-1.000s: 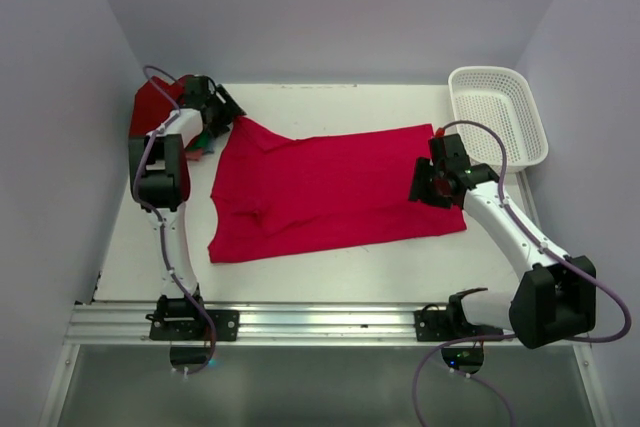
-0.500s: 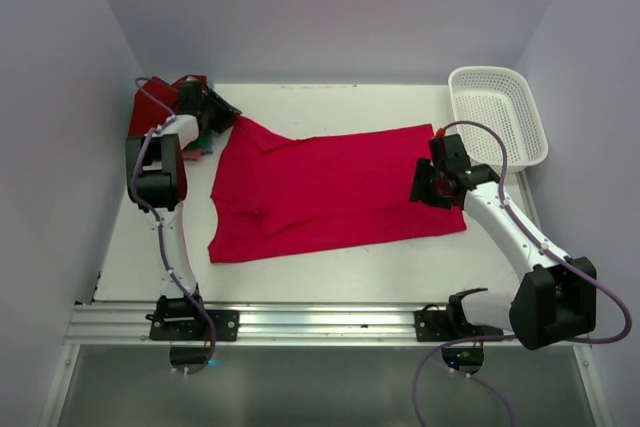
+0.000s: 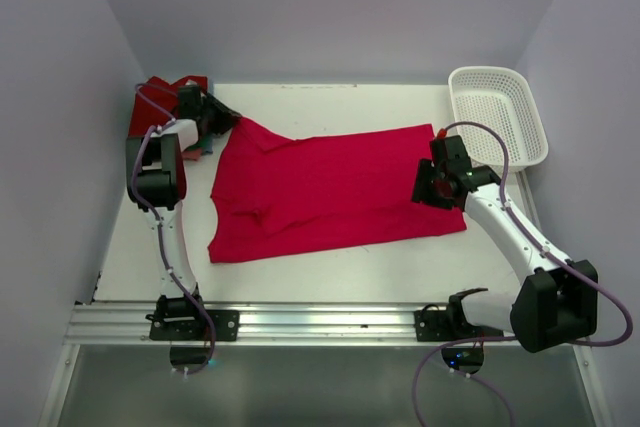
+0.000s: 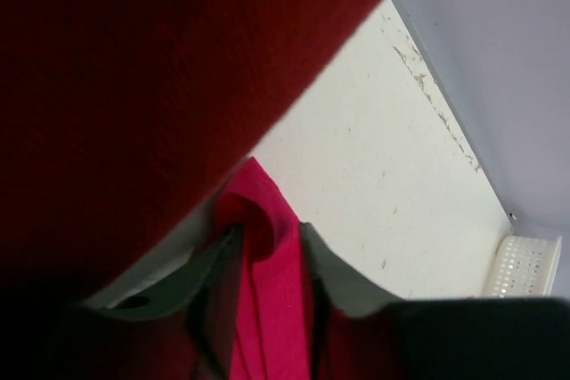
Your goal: Fold and stack the t-shirts
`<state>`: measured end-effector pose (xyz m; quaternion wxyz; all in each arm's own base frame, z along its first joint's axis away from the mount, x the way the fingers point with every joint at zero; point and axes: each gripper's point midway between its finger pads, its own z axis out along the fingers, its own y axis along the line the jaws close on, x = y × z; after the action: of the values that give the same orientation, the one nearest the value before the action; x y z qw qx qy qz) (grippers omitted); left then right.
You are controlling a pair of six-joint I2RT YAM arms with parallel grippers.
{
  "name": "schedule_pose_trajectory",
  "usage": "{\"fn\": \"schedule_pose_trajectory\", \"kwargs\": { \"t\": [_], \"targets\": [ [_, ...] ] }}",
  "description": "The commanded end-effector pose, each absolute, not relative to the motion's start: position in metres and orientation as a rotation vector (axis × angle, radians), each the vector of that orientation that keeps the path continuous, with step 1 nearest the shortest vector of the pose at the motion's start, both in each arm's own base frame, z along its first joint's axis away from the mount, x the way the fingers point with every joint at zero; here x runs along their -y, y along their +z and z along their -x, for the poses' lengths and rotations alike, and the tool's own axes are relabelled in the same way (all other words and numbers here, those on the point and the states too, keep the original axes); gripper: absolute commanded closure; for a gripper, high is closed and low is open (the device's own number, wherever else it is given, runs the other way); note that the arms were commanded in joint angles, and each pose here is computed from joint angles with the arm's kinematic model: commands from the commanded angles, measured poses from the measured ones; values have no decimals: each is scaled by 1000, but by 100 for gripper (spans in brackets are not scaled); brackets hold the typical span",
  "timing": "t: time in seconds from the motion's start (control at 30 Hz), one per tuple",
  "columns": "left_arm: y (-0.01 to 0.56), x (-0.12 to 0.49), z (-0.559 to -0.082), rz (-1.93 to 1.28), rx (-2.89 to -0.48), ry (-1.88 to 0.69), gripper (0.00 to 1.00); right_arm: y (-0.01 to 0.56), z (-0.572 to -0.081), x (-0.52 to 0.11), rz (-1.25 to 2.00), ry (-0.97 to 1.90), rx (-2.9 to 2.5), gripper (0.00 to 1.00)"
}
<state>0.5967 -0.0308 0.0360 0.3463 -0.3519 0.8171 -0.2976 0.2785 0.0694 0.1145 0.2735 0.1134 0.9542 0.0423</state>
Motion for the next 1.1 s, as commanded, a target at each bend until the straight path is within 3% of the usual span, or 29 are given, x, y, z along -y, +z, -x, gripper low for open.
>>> {"fn": "schedule_pose_trajectory", "kwargs": {
  "t": [0.0,0.1,0.6,1.07],
  "targets": [
    [49,16,-596,926,-2094,-747,61,120,-277,-67,-303,103,-2544,50],
    [57,9,-593,923,-2075,-699,51,119,-277,-66,-308,101,-2544,50],
    [32,-11,-587,1074,-2130,-512,50,116,-277,-66,-308,97,-2554,50],
    [3,23,-611,1055,-2153,-630,46,114,-278,-66,-305,89,-2561,50]
  ]
}}
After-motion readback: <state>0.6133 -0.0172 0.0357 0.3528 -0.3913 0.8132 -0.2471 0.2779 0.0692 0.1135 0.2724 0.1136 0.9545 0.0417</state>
